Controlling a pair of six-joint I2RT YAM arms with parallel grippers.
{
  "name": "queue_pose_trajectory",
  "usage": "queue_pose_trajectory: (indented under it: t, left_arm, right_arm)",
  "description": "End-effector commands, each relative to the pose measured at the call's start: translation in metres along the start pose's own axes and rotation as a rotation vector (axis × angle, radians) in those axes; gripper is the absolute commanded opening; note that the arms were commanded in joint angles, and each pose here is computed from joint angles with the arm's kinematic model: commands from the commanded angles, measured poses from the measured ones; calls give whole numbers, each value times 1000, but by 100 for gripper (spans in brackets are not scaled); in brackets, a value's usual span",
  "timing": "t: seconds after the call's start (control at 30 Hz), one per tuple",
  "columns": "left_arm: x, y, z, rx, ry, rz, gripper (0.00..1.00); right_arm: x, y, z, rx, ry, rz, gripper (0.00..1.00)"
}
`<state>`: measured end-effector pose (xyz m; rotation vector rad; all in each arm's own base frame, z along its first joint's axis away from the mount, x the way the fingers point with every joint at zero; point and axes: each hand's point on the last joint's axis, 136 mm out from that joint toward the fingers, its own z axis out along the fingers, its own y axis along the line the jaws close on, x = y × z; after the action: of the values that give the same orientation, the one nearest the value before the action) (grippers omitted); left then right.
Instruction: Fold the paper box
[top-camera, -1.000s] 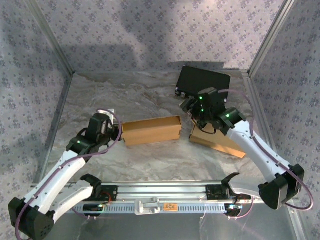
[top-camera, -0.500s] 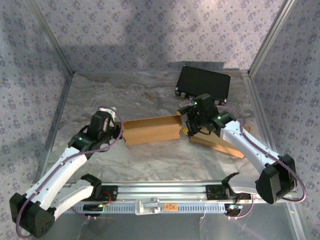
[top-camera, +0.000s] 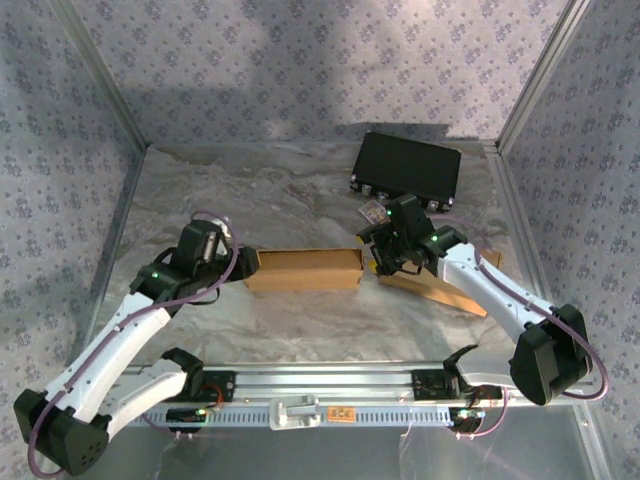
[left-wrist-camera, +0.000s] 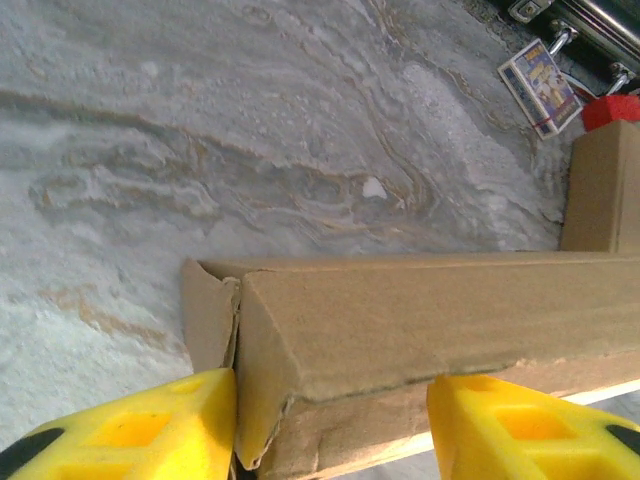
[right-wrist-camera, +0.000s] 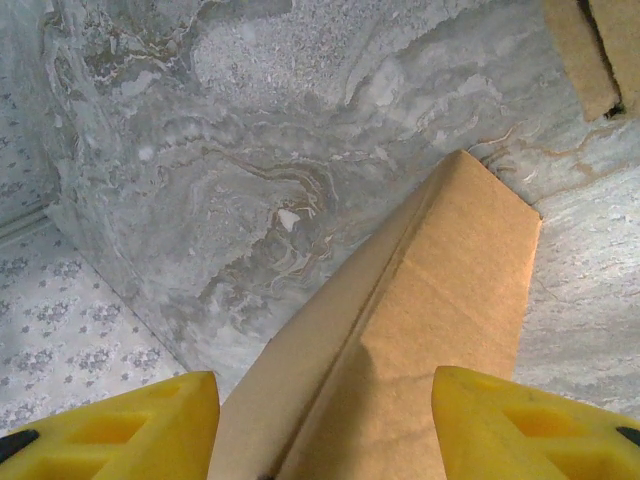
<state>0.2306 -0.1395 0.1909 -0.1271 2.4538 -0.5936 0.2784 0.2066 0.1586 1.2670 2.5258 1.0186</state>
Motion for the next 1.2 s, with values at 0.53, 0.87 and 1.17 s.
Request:
queue_pose_trajectory:
  t: [0.53,0.87,1.17]
  left_arm:
    - [18,12,31,-49,83,-77,24]
    - [22,17,33,-67,86,-79,23]
    - [20,15,31,-66,84,-74,23]
  right_arm:
    - [-18,11,-9,-20,-50,67,67]
    - [1,9,-47,-155,-64,183,83]
    - [9,9,-27,-179,-59,208,84]
